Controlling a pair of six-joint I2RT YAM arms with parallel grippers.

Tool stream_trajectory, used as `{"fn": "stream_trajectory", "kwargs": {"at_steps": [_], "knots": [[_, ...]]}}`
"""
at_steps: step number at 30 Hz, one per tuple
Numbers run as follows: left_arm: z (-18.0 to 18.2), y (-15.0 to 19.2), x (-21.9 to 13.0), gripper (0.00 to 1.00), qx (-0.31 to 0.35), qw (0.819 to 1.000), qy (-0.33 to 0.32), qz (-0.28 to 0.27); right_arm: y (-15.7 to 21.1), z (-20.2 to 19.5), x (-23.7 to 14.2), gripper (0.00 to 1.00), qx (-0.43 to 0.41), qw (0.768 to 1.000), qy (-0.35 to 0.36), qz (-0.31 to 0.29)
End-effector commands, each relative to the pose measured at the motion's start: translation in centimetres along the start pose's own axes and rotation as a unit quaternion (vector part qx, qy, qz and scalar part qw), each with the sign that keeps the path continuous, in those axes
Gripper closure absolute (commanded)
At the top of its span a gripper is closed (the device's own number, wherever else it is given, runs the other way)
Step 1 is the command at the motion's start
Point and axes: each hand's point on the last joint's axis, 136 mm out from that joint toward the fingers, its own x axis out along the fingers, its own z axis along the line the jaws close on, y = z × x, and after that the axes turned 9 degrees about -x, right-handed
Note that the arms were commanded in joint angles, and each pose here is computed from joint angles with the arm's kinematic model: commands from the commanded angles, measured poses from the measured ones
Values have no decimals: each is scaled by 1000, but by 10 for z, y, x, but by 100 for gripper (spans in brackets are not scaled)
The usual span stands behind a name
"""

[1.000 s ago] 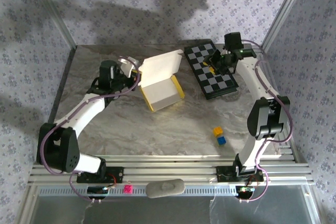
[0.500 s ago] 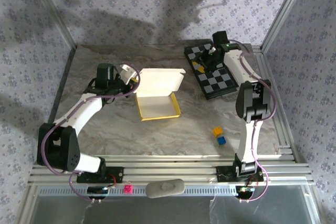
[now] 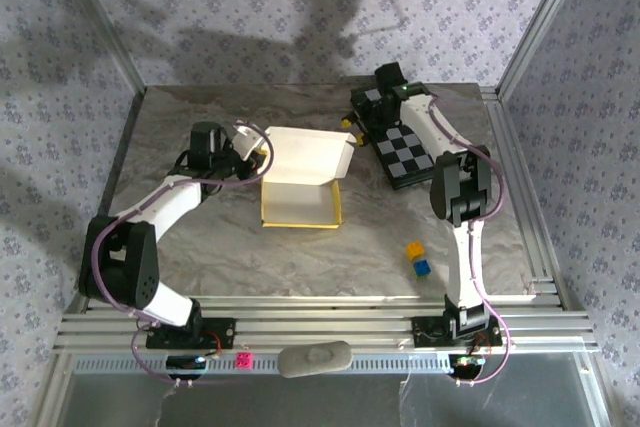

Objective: Fold the paper box

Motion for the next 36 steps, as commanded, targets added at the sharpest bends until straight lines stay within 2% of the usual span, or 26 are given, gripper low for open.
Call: {"fn": "stream_trajectory", "kwargs": {"at_steps": [1, 7, 14, 22, 29, 33, 36], "knots": [[14, -2, 4, 100, -5, 999, -33, -4, 16, 8, -1, 56, 25, 999, -10, 18], [34, 2, 13, 99, -63, 993, -96, 7, 36, 10, -8, 56, 40, 999, -16, 18], [40, 4, 24, 100, -130, 974, -188, 9, 50, 0, -14, 55, 76, 997, -13, 7], [42, 7, 31, 100, -170, 959, -225, -17, 66, -6, -9, 55, 107, 994, -13, 24], [46, 0, 29, 100, -199, 951, -232, -45, 75, -8, -14, 52, 135, 990, -33, 24], [45, 2, 30, 100, -207, 950, -229, -49, 73, -8, -23, 53, 95, 995, -26, 3], [45, 6, 31, 100, -202, 951, -230, -42, 56, -12, -35, 54, -12, 999, -17, -49]]}}
